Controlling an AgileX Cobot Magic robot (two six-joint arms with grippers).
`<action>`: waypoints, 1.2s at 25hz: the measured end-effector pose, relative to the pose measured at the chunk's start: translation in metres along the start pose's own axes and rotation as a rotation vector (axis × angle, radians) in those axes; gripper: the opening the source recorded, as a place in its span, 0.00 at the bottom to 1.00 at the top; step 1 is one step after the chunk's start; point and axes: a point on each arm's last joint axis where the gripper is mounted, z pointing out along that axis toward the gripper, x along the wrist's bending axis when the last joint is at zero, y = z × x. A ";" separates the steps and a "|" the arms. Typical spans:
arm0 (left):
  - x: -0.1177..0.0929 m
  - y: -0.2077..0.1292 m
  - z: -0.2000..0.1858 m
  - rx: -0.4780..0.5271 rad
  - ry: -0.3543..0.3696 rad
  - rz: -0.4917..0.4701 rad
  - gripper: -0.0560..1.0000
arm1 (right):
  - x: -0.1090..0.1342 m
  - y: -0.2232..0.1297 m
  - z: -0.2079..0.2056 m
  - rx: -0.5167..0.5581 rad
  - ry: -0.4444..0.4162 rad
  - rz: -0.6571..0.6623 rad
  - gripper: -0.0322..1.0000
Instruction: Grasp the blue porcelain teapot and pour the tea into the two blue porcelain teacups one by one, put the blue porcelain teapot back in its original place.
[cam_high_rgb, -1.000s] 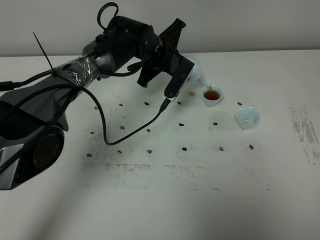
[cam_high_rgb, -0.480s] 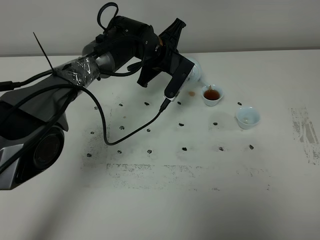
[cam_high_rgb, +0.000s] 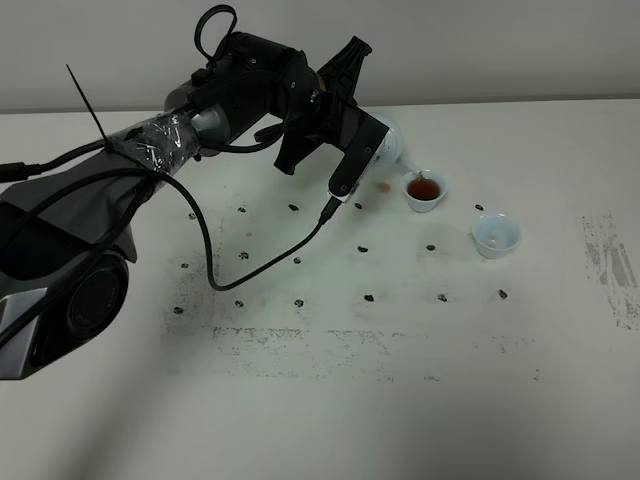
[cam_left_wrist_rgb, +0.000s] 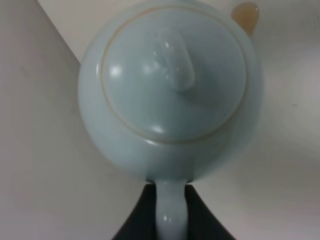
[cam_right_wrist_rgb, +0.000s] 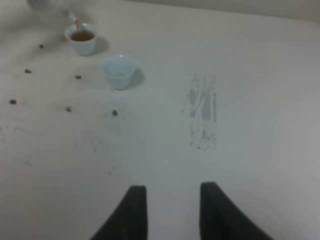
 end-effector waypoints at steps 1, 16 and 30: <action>0.000 0.000 0.000 0.000 0.000 0.000 0.09 | 0.000 0.000 0.000 0.000 0.000 0.000 0.31; -0.001 0.004 0.000 -0.040 -0.016 -0.118 0.09 | 0.000 0.000 0.000 0.000 0.000 0.000 0.31; 0.026 -0.001 -0.063 -0.041 -0.021 -0.687 0.09 | 0.000 0.000 0.000 0.000 0.000 0.000 0.31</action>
